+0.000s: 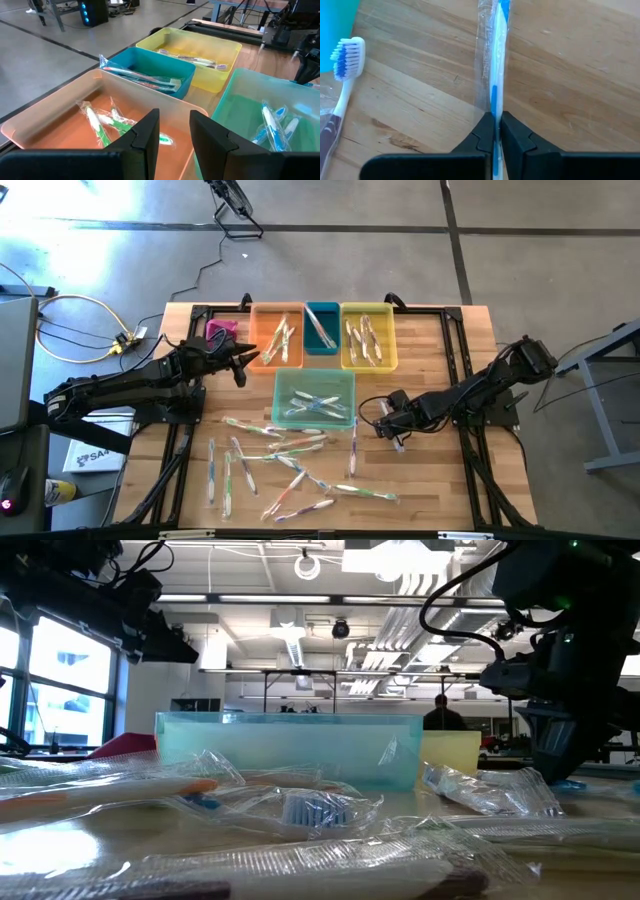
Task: Pick & Place Toothbrushes
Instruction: Put the blue toothbrush into the green bin
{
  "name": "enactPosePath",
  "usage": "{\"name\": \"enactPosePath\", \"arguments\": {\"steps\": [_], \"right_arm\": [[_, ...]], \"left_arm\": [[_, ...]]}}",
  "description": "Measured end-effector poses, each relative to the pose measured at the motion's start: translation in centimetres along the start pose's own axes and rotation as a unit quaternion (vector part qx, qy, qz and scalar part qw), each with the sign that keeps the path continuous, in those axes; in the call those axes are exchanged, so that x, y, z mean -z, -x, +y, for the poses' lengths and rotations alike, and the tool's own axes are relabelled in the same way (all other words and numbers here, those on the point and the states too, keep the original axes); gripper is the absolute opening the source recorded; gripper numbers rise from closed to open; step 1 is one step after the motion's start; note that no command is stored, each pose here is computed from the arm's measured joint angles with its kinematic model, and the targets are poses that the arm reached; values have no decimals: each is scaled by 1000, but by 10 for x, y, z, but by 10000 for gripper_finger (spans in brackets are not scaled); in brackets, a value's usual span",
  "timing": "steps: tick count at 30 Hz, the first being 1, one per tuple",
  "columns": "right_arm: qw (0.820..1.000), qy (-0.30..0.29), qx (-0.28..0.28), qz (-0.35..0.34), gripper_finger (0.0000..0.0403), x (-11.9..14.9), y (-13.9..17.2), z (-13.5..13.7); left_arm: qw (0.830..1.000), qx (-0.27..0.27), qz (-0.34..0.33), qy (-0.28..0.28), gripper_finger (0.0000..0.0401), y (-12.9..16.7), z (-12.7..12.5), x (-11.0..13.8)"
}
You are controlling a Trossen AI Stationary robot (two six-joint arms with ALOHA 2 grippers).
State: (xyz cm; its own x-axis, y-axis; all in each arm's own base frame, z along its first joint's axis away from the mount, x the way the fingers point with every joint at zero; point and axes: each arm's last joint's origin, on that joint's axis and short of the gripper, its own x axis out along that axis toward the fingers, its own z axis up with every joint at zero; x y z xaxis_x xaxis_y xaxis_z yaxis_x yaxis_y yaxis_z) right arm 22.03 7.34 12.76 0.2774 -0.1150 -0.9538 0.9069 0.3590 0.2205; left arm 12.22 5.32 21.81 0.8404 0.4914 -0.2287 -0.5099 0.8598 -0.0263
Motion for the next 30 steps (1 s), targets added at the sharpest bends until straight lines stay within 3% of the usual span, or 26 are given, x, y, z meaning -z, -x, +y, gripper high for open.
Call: {"name": "enactPosePath", "arguments": {"steps": [9, 14, 23, 30], "right_arm": [[1000, 11, -10, 5, 6, -2, 5, 0], [999, 18, -45, 6, 5, -8, 18, 1], [992, 32, -112, -49, 5, -26, 48, -2], [974, 59, -178, -125, 5, -36, 72, 0]], "left_arm": [[1000, 0, 0, 0, 104, 0, 0, 0], [1000, 0, 0, 0, 104, 0, 0, 0], [1000, 0, 0, 0, 104, 0, 0, 0], [1000, 0, 0, 0, 104, 0, 0, 0]]}}
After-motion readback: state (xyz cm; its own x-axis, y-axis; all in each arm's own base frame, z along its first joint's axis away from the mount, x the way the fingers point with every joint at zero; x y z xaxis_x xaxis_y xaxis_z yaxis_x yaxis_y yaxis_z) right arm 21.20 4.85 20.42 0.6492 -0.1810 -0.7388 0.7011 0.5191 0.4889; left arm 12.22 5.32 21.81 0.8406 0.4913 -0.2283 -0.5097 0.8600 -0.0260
